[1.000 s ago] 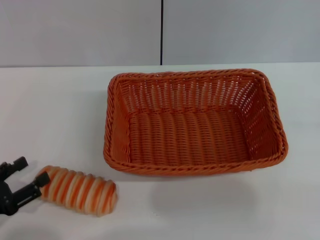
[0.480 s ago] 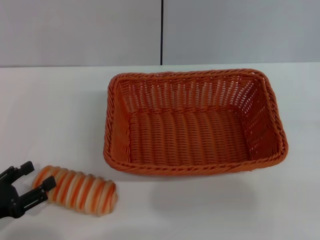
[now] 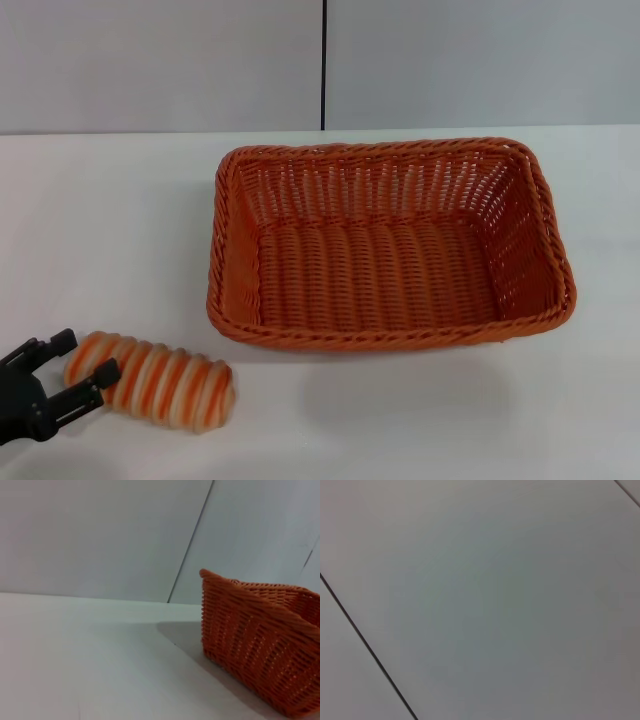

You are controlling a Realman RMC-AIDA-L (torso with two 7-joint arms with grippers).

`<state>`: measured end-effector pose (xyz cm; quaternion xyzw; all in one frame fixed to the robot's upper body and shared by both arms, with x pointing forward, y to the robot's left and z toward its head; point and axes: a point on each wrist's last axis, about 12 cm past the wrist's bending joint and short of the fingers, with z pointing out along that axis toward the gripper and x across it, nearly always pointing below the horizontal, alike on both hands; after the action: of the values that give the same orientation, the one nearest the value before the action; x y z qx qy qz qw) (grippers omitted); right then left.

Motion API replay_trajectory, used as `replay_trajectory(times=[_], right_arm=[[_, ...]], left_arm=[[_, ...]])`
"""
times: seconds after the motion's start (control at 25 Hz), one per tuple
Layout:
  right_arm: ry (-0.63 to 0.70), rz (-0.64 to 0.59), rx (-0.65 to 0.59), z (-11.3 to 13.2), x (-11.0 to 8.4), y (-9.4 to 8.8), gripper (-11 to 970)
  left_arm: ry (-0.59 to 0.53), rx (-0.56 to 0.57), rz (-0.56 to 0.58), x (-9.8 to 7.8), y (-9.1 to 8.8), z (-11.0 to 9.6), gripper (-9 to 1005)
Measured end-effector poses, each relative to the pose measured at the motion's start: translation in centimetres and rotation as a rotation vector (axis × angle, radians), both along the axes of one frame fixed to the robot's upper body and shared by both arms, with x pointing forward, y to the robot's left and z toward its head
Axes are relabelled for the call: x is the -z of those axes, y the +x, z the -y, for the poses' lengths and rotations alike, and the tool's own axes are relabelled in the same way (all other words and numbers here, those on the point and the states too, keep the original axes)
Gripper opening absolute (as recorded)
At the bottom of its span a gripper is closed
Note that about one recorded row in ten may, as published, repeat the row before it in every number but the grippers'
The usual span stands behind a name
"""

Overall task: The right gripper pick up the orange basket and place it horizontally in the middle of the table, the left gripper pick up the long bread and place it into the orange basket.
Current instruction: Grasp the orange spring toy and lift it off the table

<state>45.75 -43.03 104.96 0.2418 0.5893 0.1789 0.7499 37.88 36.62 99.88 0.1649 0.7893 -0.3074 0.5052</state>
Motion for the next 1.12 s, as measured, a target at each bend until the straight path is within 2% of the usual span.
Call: replay_trajectory(times=[0.72, 0.96, 1.12], right_arm=[[-0.007, -0.029, -0.01, -0.15, 0.28, 0.23, 367], [-0.007, -0.032, -0.008, -0.15, 0.32, 0.24, 367], [-0.007, -0.033, -0.006, -0.12, 0.33, 0.23, 367]], left_arm=[[0.018, 0.035, 0.006, 0.33, 0.2, 0.84, 802], [0.029, 0.047, 0.022, 0.31, 0.14, 0.94, 648], [0.026, 0.053, 0.025, 0.26, 0.19, 1.01, 602]])
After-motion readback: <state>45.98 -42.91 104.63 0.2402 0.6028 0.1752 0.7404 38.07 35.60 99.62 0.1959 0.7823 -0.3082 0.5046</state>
